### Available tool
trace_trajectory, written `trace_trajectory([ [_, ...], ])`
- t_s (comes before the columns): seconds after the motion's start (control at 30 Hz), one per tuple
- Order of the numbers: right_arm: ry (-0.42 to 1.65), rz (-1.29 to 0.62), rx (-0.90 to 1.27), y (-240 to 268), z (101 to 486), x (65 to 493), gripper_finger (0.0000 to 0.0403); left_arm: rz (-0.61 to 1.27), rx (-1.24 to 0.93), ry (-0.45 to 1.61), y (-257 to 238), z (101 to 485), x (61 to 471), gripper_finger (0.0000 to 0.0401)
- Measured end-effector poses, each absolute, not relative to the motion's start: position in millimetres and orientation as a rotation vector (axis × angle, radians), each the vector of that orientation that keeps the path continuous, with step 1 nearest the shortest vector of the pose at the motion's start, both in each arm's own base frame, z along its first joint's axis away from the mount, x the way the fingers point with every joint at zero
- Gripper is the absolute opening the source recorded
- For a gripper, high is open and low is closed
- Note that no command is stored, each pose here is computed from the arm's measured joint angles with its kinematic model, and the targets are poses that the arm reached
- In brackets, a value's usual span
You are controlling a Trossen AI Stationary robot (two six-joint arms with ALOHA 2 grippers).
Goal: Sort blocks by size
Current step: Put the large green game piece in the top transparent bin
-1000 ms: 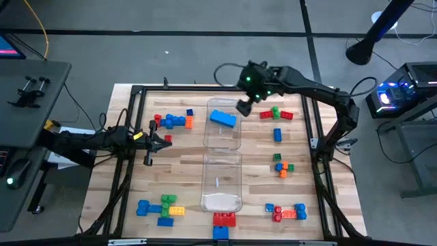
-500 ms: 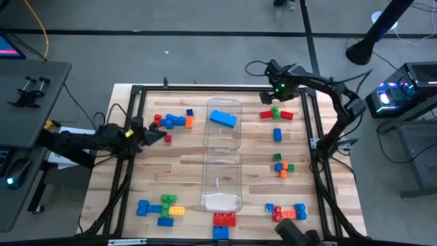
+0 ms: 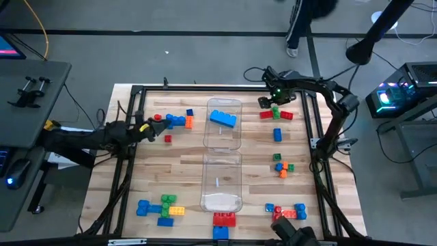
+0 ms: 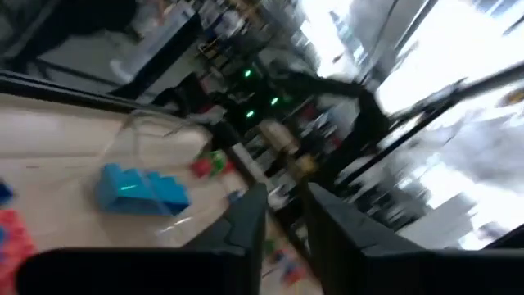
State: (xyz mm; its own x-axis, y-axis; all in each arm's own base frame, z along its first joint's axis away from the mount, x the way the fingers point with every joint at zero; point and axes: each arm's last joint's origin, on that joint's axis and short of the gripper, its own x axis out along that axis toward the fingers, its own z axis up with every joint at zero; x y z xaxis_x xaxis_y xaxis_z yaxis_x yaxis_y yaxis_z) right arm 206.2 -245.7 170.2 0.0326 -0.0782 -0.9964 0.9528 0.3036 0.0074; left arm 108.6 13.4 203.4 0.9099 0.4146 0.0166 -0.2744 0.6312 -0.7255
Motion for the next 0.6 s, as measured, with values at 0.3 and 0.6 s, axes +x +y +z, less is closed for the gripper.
trace_trajectory([
  [0.3,1.348,-1.057,0.949,-246,155,205,0.0265,0.465,-0.647,-0.004,21,233,124,0.0161],
  [0.6,1.331,-1.088,0.955,-240,140,200,0.0156,0.480,-0.651,-0.008,30,230,142,0.0163],
])
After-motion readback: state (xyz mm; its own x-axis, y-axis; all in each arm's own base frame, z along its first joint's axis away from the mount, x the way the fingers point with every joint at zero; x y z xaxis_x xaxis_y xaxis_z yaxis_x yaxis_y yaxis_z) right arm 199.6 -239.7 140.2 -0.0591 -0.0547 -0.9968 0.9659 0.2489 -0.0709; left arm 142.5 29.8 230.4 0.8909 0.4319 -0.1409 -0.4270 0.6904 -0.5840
